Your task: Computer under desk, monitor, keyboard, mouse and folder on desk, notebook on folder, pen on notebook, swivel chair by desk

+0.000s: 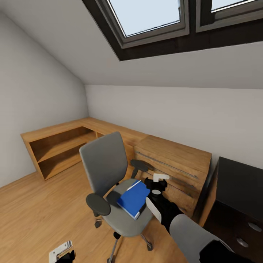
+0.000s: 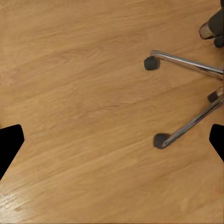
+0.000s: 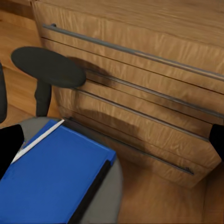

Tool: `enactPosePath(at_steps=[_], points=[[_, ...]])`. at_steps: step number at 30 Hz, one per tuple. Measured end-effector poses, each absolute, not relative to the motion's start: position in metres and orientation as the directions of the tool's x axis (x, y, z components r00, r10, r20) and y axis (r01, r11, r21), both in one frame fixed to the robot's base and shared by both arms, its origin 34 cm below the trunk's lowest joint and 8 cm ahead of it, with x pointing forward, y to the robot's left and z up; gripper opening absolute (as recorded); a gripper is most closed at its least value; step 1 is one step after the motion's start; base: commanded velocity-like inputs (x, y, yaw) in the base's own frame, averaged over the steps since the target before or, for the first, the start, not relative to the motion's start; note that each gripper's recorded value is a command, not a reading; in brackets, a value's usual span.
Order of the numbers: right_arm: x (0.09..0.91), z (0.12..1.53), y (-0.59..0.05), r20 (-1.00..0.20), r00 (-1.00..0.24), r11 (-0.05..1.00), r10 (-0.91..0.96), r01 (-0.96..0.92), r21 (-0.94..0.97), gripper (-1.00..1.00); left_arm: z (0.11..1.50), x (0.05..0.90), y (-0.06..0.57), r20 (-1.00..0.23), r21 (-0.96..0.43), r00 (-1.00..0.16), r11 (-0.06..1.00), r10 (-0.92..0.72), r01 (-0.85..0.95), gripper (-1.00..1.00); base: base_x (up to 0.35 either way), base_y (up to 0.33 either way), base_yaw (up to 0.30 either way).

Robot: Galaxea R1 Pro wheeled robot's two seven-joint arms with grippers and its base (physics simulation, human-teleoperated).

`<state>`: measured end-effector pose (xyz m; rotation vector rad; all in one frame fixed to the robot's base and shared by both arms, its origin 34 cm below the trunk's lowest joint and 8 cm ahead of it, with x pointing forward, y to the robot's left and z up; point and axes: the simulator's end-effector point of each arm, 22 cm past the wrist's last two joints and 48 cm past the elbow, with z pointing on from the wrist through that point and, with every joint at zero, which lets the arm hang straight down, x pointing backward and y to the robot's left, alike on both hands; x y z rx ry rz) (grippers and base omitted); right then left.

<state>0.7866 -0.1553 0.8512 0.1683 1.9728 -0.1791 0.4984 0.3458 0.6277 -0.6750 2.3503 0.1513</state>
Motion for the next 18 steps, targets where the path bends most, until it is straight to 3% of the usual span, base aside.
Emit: enactPosePath(at_steps=[18], points=[[0.787,0.851,-0.152,-0.918,-0.395,0.981,0.035,0.190,-0.044,1.00,0.630,0.500,0.362,-0.648,-0.071,-0.613,0.836,-0.453,-0.544,1.00,0.097,0.081,0.000]])
